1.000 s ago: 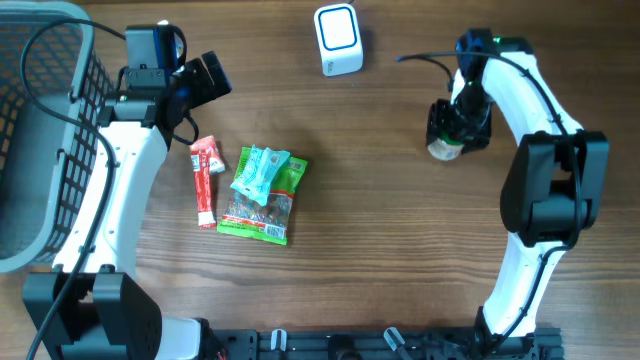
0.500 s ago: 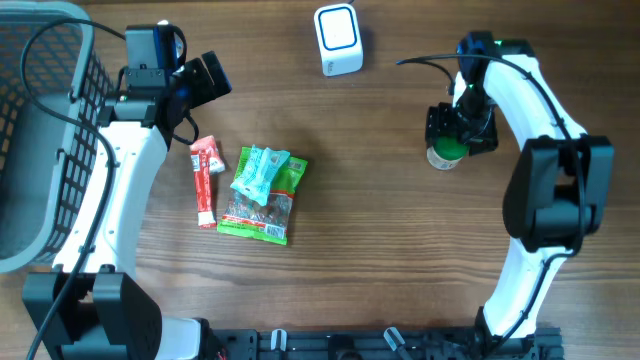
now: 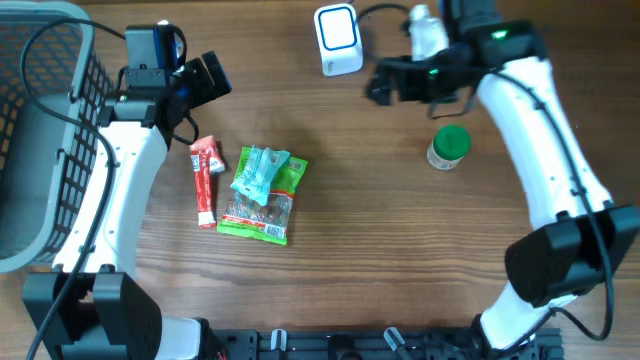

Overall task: Scan the item barcode
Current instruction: 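Reach the right gripper to the teal snack packet and grasp it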

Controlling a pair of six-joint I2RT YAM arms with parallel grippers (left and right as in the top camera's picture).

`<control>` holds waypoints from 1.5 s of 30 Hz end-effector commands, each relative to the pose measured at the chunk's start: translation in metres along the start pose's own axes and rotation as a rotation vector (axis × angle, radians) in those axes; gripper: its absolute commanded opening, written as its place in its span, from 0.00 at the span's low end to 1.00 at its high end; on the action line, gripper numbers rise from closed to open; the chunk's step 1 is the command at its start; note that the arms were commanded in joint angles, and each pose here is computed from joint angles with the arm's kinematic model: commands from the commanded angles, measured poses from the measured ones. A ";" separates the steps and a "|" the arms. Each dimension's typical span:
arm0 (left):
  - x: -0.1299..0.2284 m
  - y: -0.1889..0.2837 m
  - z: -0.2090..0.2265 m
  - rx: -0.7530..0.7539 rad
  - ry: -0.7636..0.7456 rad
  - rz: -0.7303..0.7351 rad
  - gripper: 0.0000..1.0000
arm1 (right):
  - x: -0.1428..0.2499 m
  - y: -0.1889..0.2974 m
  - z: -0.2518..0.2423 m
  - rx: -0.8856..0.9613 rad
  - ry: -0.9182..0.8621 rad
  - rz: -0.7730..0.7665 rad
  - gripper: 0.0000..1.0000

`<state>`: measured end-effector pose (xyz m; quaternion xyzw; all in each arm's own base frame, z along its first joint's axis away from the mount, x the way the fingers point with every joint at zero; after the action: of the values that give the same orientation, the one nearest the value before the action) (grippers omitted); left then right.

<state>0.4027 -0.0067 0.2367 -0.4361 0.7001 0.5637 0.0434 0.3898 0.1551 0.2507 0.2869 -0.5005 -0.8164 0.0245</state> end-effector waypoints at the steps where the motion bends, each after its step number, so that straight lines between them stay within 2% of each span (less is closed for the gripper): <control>1: 0.000 -0.003 0.001 -0.012 0.001 0.000 1.00 | 0.011 -0.043 0.042 -0.147 -0.030 0.047 1.00; 3: 0.000 -0.003 0.001 -0.012 0.001 0.000 1.00 | 0.017 -0.064 0.057 -0.157 -0.058 0.058 0.95; 5: 0.000 -0.003 0.001 -0.012 0.001 0.000 1.00 | 0.029 -0.103 0.078 -0.164 -0.120 0.049 0.81; 6: 0.000 -0.003 0.001 -0.012 0.001 0.000 1.00 | 0.033 -0.114 0.085 -0.178 -0.131 0.039 0.79; 12: 0.000 -0.003 0.001 -0.012 0.001 0.000 1.00 | 0.062 -0.168 0.116 -0.249 -0.205 -0.068 0.74; 15: 0.000 -0.003 0.001 -0.012 0.001 0.000 1.00 | 0.071 -0.180 0.119 -0.185 -0.255 -0.115 0.64; 16: 0.000 -0.003 0.001 -0.012 0.001 0.000 1.00 | 0.072 -0.181 0.121 -0.166 -0.255 -0.119 0.61; 20: 0.000 -0.003 0.001 -0.012 0.001 0.000 1.00 | 0.076 -0.185 0.136 -0.153 -0.224 -0.133 0.59; 29: 0.000 -0.003 0.001 -0.012 0.001 0.000 1.00 | 0.090 -0.212 0.133 -0.126 -0.320 -0.083 0.47; 34: 0.000 -0.003 0.001 -0.012 0.001 0.000 1.00 | 0.094 -0.225 0.130 -0.135 -0.380 -0.067 0.44; 35: 0.000 -0.003 0.001 -0.012 0.001 0.000 1.00 | 0.095 -0.226 0.130 -0.133 -0.380 -0.064 0.40; 36: 0.000 -0.003 0.001 -0.012 0.001 0.000 1.00 | 0.096 -0.227 0.129 -0.130 -0.380 -0.062 0.29; 37: 0.000 -0.003 0.001 -0.012 0.001 0.000 1.00 | 0.096 -0.227 0.129 -0.131 -0.380 -0.062 0.08; 38: 0.000 -0.003 0.001 -0.012 0.001 0.000 1.00 | 0.095 -0.227 0.129 -0.132 -0.378 -0.064 0.04; 41: 0.000 -0.003 0.001 -0.012 0.001 0.000 1.00 | 0.079 -0.217 0.139 -0.212 -0.290 -0.129 0.04; 45: 0.000 -0.003 0.001 -0.012 0.001 0.000 1.00 | 0.047 -0.170 0.137 -0.239 -0.225 -0.253 0.04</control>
<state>0.4028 -0.0067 0.2366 -0.4361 0.7001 0.5637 0.0434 0.3127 0.3475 0.0874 0.1978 -0.3897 -0.8957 -0.0817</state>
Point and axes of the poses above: each gripper's point midway between its finger pads, its own y axis back along the fingers, its own z axis along the line the jaws close on, x = y × z, the point moved 6 cm from there along y, back along the fingers, and after that the axes turned 13 degrees about y, right-handed, at the moved point
